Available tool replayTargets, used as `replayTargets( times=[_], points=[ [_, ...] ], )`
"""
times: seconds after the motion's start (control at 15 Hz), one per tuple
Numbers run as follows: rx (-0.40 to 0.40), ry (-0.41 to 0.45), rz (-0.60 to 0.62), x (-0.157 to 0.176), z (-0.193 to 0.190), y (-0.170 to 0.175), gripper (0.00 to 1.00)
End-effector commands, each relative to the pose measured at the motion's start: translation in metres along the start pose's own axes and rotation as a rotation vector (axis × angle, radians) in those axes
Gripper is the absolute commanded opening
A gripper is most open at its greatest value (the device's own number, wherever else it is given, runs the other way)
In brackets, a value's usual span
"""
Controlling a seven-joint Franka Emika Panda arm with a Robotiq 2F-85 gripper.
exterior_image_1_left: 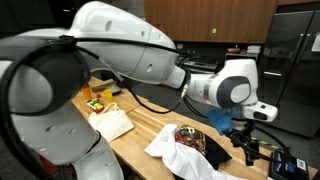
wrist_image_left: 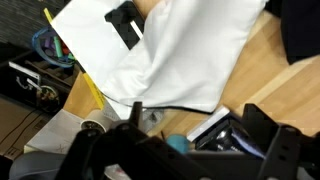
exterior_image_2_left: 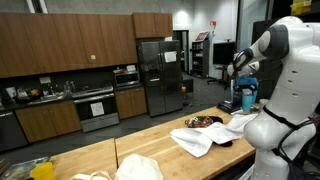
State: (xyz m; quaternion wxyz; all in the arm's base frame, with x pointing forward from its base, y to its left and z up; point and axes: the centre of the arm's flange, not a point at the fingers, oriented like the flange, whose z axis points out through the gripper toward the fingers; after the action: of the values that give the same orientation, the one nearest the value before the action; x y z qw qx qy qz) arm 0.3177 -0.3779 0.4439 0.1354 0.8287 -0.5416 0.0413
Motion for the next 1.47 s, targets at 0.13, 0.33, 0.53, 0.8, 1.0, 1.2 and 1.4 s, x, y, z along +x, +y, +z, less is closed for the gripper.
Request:
replayTargets(
  times=[0.13,0.33,0.53,0.8,1.0,1.2,1.4],
  points=[
    [0.004,-0.189,-0.269,-0.121,-0.047,0.017,1.00],
    [-0.034,-0.188,-0.300,-0.113,-0.036,0.007,1.00],
    [-0.027,-0.181,-0.362,-0.137,-0.033,0.012,1.00],
    [-0.026,-0.181,-0.374,-0.140,-0.032,0.013,1.00],
    [-0.026,-0.181,-0.375,-0.140,-0.032,0.013,1.00],
    [-0.026,-0.181,-0.375,-0.139,-0.032,0.013,1.00],
    [-0.026,-0.181,-0.375,-0.139,-0.032,0.013,1.00]
  ],
)
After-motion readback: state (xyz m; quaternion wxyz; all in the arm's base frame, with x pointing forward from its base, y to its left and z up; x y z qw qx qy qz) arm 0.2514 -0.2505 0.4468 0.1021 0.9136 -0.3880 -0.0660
